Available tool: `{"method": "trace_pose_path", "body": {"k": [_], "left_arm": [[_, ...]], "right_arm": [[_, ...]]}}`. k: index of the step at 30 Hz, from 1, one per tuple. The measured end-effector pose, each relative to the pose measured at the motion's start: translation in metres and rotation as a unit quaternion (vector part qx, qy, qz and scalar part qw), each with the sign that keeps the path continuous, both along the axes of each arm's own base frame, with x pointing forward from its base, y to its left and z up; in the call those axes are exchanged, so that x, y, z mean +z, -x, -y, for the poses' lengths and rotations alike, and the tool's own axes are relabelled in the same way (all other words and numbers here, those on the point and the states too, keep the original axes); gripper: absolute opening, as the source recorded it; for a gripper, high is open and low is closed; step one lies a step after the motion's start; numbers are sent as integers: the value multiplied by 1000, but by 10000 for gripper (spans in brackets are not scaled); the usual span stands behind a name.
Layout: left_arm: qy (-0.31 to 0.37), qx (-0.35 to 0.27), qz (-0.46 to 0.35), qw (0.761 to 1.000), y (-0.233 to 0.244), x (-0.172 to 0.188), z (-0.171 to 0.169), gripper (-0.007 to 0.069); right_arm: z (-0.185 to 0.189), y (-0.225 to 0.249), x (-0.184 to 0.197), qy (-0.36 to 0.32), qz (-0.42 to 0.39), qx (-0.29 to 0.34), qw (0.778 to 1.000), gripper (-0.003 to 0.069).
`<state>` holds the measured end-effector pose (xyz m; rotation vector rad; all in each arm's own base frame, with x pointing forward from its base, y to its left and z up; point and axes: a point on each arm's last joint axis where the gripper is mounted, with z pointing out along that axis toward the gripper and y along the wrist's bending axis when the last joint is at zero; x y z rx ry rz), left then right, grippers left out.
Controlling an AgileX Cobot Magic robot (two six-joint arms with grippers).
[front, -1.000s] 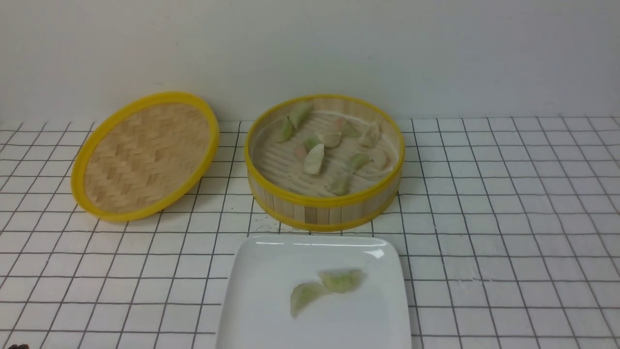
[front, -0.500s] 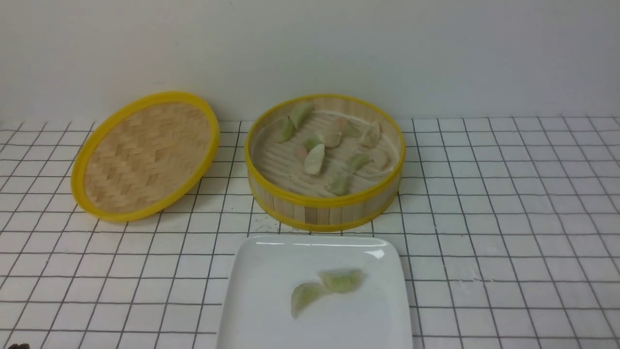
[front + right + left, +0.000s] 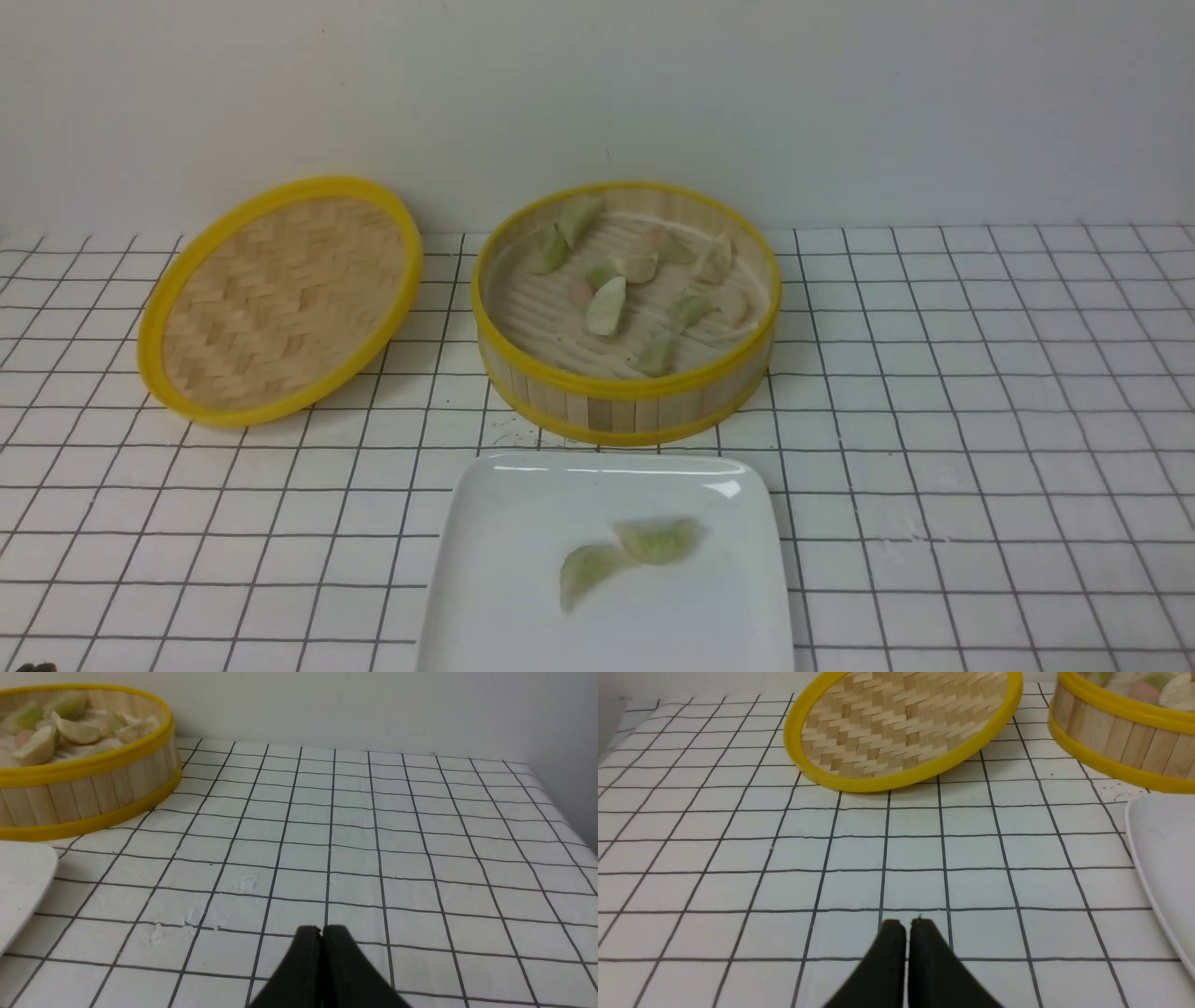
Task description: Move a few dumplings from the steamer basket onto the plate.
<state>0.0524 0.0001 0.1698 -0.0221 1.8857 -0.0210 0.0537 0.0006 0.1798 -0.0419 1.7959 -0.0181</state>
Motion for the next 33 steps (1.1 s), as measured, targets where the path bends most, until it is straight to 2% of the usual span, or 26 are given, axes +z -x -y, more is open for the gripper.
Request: {"method": "trace_pose_path", "body": {"k": [33], "left_arm": [[0,0,0,1000,0,0,0,-6]], "right_arm": [[0,0,0,-7,0,-2,1000,-15]]}}
